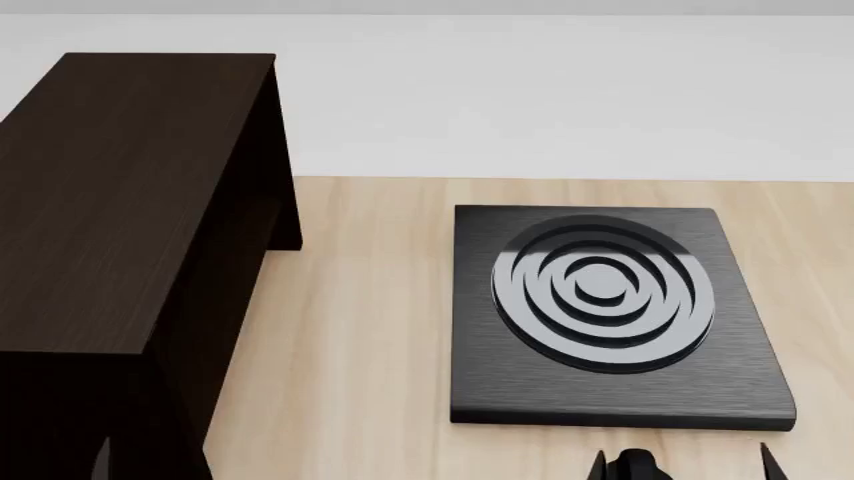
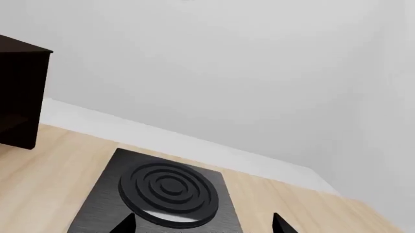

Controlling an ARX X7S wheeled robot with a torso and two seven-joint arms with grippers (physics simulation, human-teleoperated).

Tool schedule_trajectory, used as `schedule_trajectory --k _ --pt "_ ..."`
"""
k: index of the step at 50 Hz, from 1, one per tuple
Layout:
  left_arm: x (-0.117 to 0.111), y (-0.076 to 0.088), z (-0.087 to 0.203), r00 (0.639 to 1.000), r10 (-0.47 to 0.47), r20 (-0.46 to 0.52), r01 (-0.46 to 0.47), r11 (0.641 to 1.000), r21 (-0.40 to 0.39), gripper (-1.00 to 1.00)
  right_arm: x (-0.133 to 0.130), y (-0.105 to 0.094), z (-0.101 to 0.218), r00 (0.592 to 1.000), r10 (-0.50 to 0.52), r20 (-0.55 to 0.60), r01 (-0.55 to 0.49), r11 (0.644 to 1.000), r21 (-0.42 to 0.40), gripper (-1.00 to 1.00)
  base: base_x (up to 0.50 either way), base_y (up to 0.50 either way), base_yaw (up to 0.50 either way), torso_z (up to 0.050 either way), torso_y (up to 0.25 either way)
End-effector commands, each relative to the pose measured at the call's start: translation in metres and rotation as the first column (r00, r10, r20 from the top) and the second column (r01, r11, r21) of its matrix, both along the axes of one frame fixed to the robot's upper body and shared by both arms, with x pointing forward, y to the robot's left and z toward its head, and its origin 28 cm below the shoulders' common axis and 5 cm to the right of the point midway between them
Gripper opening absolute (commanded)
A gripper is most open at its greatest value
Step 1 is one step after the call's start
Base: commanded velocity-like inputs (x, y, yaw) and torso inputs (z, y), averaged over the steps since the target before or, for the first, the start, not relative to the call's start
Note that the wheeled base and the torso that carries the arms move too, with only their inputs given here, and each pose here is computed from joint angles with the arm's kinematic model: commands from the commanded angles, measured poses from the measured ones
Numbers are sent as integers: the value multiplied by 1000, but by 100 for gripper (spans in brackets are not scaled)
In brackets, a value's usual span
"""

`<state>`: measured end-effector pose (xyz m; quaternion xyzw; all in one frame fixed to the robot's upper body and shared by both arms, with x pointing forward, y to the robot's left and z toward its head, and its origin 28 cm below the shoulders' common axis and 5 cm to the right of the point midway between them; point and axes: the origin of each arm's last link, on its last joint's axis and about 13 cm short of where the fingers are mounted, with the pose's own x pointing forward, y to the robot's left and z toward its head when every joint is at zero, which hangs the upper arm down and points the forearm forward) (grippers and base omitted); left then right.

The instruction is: Put the frying pan under the cabinet shelf.

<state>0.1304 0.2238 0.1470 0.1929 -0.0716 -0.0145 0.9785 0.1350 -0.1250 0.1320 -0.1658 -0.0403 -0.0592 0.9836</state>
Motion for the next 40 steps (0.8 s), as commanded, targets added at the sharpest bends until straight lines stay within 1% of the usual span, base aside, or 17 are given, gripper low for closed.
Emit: schedule_trajectory --k 1,16,21,24,30,32,37,40 --pt "-1 3 5 1000 8 -10 -8 1000 25 100 -11 -5 9 999 -39 3 39 999 -33 100 0 0 0 0 0" --pt "-1 3 7 1000 9 -5 -9 999 41 100 -13 -5 13 998 -63 10 63 997 -52 100 0 0 0 0 0" --pt "2 3 9 1000 9 -6 -9 999 54 100 -16 -11 12 994 -109 0 109 992 -66 100 0 0 0 0 0" --pt "5 4 13 1000 12 -5 -12 998 69 100 -20 -19 11 987 -159 -13 158 984 -79 100 0 0 0 0 0" --pt "9 3 17 1000 14 -9 -14 997 82 100 -26 -27 9 977 -209 -31 205 974 -92 100 0 0 0 0 0" --pt "10 2 19 1000 9 -24 -7 995 95 100 -28 -30 9 974 -221 -43 216 971 -102 100 0 0 0 0 0" --pt "20 5 33 998 2 -58 4 994 105 100 -27 -37 12 969 -240 -58 232 965 -119 100 0 0 0 0 0" --pt "23 3 52 995 -20 -102 31 993 110 100 -27 -41 14 965 -254 -68 244 961 -128 100 0 0 0 0 0"
